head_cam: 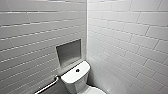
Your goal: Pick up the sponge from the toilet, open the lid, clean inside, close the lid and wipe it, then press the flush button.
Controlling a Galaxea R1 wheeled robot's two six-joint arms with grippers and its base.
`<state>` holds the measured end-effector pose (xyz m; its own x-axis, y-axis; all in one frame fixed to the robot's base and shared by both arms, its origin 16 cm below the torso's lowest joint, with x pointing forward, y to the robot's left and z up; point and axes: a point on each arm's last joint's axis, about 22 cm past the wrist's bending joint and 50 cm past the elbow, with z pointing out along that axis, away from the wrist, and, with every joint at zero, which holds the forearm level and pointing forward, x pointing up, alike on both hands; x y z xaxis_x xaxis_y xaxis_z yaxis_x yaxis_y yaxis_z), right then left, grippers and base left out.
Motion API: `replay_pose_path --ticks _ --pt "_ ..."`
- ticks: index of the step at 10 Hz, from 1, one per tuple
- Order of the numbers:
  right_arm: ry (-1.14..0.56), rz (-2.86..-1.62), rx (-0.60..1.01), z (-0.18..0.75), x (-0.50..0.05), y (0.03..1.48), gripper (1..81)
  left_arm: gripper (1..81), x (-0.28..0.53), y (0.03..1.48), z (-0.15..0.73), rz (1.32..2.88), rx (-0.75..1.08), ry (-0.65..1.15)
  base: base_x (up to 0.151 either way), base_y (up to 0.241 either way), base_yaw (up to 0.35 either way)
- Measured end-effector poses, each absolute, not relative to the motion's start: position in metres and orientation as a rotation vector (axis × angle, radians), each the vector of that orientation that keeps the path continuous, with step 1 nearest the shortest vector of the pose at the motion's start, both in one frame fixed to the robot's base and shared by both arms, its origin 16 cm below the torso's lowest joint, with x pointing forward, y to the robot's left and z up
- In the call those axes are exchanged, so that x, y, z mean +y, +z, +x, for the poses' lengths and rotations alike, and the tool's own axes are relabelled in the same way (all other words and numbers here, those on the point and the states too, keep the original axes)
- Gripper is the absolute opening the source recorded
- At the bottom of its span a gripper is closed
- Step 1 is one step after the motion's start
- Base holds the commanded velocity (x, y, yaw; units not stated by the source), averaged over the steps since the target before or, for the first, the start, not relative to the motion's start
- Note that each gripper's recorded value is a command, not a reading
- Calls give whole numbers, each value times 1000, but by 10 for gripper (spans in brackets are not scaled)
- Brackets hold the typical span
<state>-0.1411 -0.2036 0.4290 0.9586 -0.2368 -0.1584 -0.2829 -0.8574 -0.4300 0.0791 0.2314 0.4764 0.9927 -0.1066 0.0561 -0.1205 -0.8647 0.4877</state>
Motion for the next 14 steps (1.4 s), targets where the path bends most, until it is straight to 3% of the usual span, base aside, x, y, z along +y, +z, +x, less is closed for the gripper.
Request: replay_pose_path --ticks 14 --pt "249 -2637 401 -163 -196 432 10 811 224 660 362 2383 -178 265 0 0 0"
